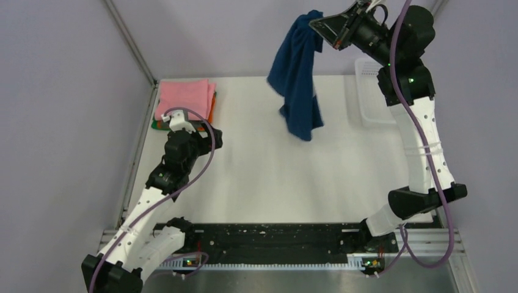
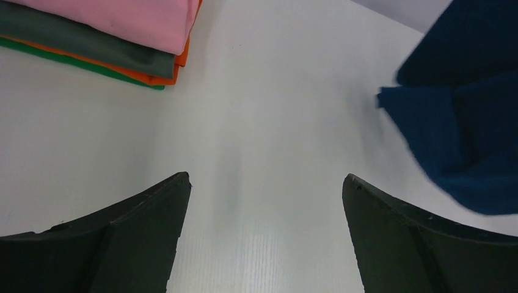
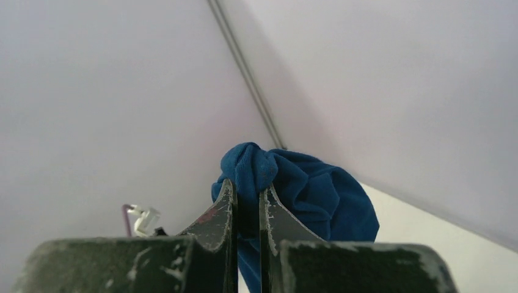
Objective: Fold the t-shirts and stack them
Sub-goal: Move the tshirt to the center of the board
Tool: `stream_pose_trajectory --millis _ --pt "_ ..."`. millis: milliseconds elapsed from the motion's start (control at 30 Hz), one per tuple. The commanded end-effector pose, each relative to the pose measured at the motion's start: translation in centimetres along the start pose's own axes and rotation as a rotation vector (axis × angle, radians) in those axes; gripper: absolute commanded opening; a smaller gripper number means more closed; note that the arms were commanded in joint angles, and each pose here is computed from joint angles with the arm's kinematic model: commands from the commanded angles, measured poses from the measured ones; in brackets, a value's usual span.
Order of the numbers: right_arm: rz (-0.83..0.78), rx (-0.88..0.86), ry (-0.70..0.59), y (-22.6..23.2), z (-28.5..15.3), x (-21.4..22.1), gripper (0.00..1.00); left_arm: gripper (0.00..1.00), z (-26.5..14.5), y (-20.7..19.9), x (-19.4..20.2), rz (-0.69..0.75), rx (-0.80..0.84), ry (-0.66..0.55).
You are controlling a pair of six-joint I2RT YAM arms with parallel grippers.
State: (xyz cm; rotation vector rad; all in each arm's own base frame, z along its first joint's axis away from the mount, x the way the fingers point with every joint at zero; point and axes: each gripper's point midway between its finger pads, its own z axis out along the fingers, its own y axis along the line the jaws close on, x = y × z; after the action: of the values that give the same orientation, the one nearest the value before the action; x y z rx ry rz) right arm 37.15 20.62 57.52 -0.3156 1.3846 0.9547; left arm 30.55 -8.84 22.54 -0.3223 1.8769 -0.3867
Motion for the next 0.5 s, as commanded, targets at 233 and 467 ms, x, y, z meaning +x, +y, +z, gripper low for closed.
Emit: stream_pose_trajectory --millis 233,467 --pt "0.146 0.486 0.010 -7.7 -5.4 9.8 0.00 0.99 -1.6 -0.1 -1.4 -0.031 0.005 -0.050" --pt "0.168 1.101 0.209 -18.1 -20.5 27.7 0.38 0.99 -1.0 0.7 0.1 -0.044 -0.050 0.023"
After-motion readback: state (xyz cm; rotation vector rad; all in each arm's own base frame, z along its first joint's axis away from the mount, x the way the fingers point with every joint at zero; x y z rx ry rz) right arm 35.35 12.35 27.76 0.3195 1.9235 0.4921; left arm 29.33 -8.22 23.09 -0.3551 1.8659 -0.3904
